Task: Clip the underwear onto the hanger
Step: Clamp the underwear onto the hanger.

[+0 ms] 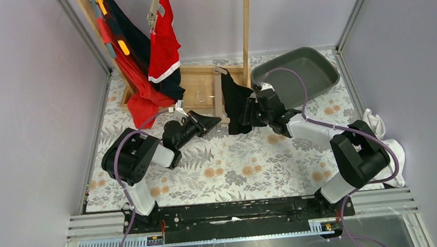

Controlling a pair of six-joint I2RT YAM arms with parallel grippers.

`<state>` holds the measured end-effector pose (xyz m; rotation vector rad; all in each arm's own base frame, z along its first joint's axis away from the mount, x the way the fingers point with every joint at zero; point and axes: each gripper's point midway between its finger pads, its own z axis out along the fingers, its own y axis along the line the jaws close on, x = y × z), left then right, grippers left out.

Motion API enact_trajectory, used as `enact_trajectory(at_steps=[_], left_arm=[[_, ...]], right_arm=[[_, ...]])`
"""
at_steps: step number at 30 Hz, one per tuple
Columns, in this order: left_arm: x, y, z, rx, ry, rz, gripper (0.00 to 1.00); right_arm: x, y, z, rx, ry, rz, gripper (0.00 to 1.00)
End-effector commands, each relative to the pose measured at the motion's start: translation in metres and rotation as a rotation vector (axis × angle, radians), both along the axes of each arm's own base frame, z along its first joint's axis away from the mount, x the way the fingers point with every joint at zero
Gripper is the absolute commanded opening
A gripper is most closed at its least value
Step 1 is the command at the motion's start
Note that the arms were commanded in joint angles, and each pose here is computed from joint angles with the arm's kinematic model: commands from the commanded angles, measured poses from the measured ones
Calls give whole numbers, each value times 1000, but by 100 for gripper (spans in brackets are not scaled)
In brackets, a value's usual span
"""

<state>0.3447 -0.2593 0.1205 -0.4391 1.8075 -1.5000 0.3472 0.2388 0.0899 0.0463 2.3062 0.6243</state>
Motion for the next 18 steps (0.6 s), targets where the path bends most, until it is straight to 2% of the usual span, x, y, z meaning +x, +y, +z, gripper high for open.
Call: enact_trajectory(at_steps=[1, 4, 8, 18], left_arm=[[9, -1, 20, 0, -93, 10, 0], [9, -1, 16, 38, -89, -3, 0], [7, -4, 15, 52, -85, -26, 0], [4, -12, 8, 50, -70, -87, 0]], right_arm=[[-22, 18, -10, 124, 116, -33, 60], [-29, 28, -13, 153, 129, -32, 66], [-34, 40, -16, 183, 140, -40, 67], [-28, 44, -42, 157, 199, -116, 61]])
